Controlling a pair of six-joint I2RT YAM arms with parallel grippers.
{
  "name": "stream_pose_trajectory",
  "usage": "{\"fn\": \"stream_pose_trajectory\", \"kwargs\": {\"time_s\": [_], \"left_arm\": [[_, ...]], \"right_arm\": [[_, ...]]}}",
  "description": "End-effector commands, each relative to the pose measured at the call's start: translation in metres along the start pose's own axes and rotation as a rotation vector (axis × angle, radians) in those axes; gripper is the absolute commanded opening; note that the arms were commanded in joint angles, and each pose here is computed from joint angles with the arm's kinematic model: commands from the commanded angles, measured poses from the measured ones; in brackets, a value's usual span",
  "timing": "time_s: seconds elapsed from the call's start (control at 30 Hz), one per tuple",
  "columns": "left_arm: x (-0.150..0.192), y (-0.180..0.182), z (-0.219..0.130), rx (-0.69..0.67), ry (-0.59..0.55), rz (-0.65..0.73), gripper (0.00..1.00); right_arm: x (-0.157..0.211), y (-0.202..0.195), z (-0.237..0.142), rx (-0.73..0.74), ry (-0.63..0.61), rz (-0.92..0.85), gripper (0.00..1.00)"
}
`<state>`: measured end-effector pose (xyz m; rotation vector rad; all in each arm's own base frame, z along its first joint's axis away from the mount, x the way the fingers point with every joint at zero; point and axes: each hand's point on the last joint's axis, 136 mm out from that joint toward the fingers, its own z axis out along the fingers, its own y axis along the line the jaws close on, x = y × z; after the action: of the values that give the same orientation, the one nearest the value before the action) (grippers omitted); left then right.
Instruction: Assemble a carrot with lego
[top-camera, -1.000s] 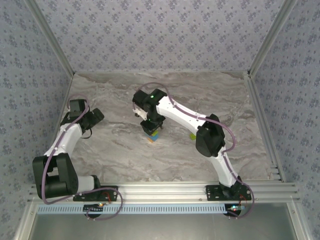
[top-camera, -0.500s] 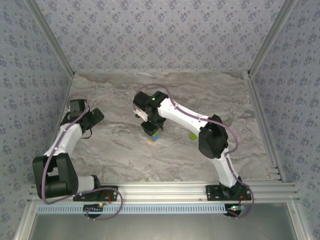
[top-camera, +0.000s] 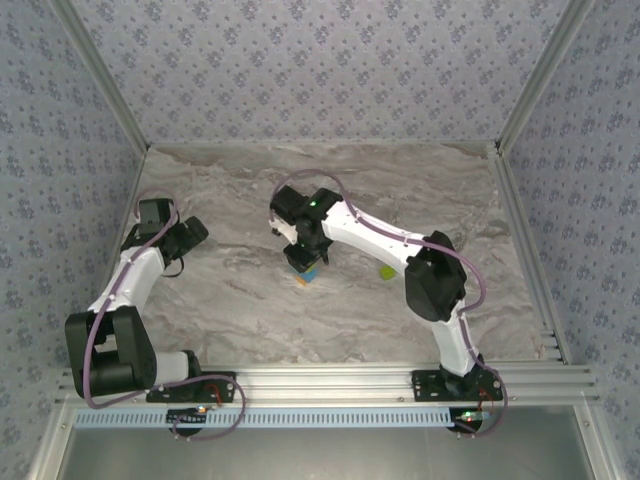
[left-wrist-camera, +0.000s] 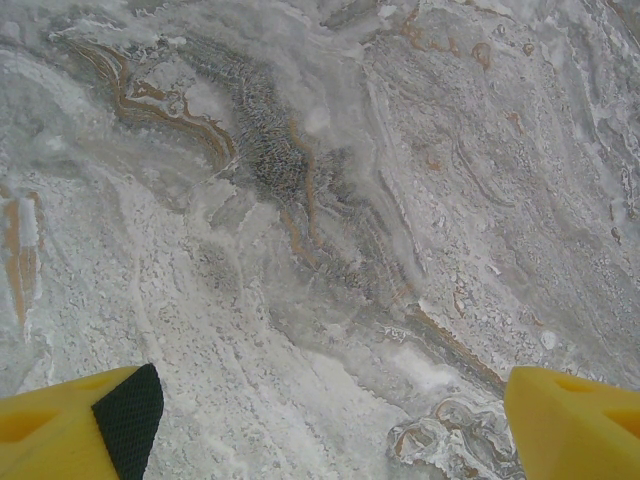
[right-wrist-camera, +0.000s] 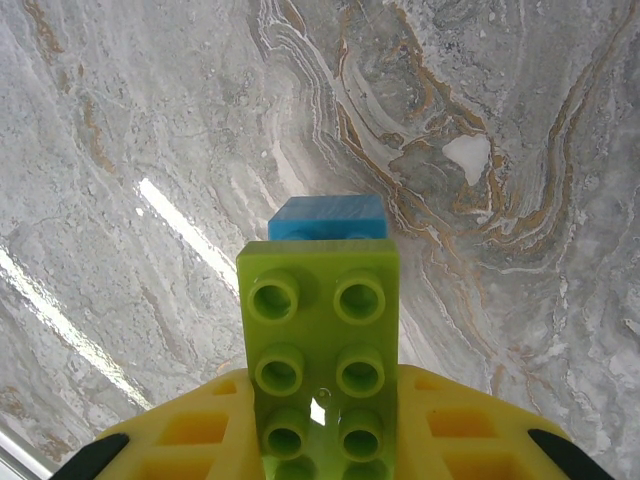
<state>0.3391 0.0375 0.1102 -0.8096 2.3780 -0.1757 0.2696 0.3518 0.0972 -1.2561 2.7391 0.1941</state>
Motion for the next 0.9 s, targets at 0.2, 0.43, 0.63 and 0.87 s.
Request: {"fn": "stream_pose_trajectory", "kwargs": {"time_s": [0.2,0.43,0.63,0.87], "left_arm": [[0.002,-0.003,-0.002,0.01,0.0,0.021,0.9],[0.001,-0.004,-0.004,0.012,-0.002,0.02,0.9],[0.0,-0.004,-0.003,0.012,-0.002,0.02,0.9],[0.0,-0.005,-0.002,0.015,0.002,0.021,0.9]], "right_arm": [[0.061,-0.001,0.056,0.016,0.305,0.02,0.28],[-0.003,-0.004,-0.025,0.062,0.066,-0.009,0.27],[-0.03,-0.006,-0.072,0.088,-0.062,-0.032,0.27],[-0.028,0.0,-0.075,0.061,-0.064,-0.153,0.29]]}}
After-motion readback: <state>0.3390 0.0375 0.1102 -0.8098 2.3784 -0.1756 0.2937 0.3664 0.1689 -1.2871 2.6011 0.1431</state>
